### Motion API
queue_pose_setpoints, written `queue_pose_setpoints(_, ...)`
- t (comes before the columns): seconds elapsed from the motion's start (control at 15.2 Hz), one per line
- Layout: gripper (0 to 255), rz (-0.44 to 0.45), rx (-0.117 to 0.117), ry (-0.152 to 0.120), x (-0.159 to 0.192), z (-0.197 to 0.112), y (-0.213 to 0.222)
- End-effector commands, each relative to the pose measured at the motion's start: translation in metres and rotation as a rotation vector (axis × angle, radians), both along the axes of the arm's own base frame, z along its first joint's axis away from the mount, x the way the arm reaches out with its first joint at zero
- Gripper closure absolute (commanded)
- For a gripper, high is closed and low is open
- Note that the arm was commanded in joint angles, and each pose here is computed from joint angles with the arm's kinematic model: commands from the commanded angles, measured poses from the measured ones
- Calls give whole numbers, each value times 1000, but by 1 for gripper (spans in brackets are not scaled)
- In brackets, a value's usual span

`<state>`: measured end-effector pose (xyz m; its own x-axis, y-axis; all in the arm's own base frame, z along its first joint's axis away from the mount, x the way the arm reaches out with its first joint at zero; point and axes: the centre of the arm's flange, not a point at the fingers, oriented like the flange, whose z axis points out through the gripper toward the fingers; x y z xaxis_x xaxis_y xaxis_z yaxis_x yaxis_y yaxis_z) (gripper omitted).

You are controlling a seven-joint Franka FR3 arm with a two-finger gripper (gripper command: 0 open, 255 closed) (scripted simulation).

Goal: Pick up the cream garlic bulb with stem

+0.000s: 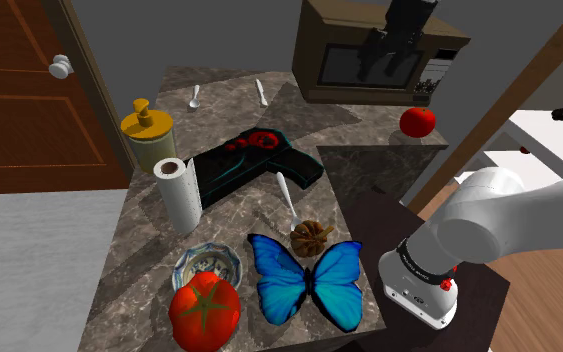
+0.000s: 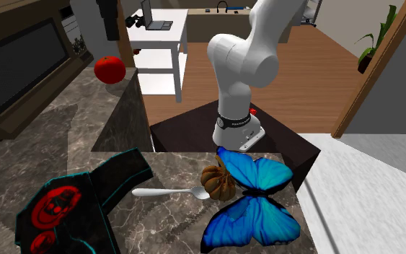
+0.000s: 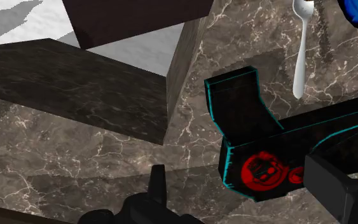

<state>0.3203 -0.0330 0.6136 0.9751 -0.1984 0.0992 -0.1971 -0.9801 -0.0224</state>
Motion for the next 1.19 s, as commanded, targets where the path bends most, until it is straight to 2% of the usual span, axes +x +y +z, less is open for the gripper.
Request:
queue_pose_setpoints(0.0, 0, 0, 0, 0, 0, 0, 0)
queue_pose_setpoints(0.59, 0, 152, -57, 193, 17, -85, 91)
queue_pose_setpoints(1.12, 0, 287, -107, 365, 7, -164, 168)
